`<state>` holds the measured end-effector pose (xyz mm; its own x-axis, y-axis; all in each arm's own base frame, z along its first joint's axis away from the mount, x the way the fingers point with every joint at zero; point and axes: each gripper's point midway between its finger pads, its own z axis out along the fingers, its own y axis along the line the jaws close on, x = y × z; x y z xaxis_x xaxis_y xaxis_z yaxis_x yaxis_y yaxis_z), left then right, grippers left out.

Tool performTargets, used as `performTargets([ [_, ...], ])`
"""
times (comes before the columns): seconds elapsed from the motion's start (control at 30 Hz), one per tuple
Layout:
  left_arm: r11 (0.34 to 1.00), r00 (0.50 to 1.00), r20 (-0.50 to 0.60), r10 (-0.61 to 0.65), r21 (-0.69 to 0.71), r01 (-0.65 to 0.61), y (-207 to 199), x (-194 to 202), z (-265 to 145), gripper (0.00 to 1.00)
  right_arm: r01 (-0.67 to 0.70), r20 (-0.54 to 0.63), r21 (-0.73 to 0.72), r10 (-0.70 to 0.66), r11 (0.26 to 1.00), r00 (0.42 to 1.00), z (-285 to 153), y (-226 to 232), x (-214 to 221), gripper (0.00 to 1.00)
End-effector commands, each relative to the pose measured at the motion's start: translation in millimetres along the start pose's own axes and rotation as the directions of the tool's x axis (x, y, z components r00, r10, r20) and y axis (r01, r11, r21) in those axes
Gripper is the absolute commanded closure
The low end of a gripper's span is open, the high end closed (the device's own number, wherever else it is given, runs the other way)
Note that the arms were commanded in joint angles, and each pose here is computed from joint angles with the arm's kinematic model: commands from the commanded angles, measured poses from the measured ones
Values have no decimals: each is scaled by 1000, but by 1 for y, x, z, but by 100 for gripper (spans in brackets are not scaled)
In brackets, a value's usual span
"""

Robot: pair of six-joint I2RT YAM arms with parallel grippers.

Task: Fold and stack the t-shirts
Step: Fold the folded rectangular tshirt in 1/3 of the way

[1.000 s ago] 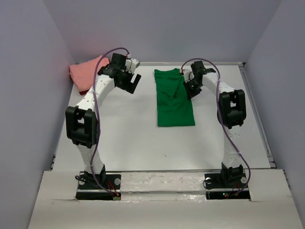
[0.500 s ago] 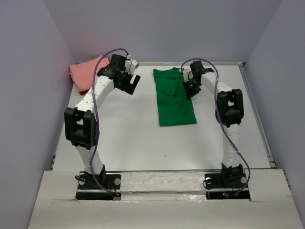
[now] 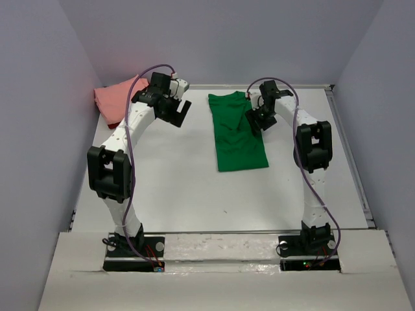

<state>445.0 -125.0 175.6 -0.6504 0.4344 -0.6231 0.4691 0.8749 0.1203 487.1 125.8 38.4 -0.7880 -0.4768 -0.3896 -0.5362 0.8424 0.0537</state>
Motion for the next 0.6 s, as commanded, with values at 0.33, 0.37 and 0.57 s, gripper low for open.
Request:
performTargets([
  [0.33, 986, 994, 90, 64, 146, -77, -51, -35, -9, 1, 6, 246, 138, -40, 990, 968, -128, -13, -76, 16],
  [0.37, 983, 993, 85, 77, 162, -90, -58, -35, -2, 1, 3, 262, 146, -42, 989, 964, -136, -13, -79, 15],
  [0.57, 926, 987, 100, 124, 346, -151, -114, -44, 22, 1, -21, 289, 175, -31, 984, 957, -160, -15, -75, 13],
])
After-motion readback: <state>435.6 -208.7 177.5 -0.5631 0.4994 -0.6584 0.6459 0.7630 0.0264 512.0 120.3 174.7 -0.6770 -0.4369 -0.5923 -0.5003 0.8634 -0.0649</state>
